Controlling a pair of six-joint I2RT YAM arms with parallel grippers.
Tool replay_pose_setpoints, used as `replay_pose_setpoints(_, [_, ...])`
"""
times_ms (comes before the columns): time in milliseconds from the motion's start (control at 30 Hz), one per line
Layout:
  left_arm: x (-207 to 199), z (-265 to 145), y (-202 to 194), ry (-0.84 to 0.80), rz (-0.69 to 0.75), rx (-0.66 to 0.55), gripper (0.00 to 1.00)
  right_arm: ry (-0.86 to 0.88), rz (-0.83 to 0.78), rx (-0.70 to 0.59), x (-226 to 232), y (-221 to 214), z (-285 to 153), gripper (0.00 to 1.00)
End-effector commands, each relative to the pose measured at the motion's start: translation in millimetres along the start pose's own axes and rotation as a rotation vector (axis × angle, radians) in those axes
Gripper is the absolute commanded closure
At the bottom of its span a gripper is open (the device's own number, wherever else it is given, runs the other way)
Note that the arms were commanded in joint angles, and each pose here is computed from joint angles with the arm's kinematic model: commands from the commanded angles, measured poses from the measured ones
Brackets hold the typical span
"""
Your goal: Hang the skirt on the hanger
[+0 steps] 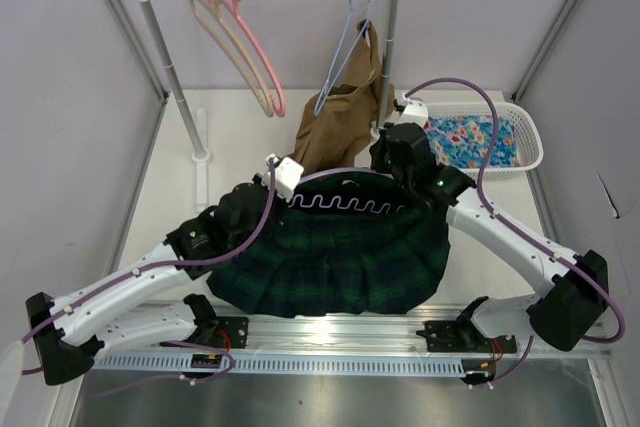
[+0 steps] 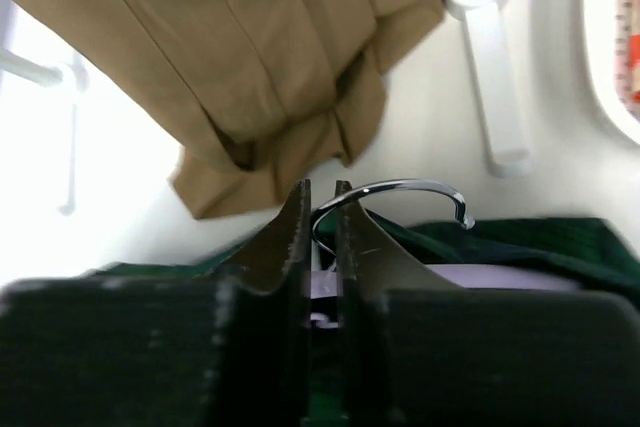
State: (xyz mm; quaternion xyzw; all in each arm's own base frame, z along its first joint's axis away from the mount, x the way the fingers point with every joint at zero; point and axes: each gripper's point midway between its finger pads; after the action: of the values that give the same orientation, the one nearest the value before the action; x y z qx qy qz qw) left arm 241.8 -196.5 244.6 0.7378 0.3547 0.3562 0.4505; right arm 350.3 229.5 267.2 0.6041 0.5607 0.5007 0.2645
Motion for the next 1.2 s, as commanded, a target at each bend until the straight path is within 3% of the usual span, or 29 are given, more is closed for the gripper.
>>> replay_pose_setpoints(0, [3.4,-3.0,31.5,0.004,-0.059,-0.098,1.00,0.055,0.087,-0.145,18.1,44.3,-13.0,1.00])
replay_pose_setpoints(567, [2.7,-10.2,54.1,-0.026,-0.049,-0.079,0.99,0.262,0.003,-0.322,65.2,108.6,-108.3,1.00])
replay_pose_setpoints(1067, [-1.5,-43.4,99.8,-0.146,-0.077,-0.177,0.62,0.366,-0.116,-0.329,87.4,125.5,-136.6,1.00])
replay_pose_setpoints(1167, [-2.2,-53.6,115.3,-0.177,-0.096,-0.215,0.49,0.391,-0.127,-0.339,89.6,128.4,-144.3,1.00])
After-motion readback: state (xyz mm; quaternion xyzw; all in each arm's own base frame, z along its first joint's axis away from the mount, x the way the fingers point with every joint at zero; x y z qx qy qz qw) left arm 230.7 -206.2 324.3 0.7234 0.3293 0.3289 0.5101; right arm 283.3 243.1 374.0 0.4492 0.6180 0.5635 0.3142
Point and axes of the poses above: each gripper's point midway between its finger pads, its own z axis out along the fingers, its own x axis along the line the jaws close on, y = z × x, and after that the axes turned 2 degrees about -z, right-handed
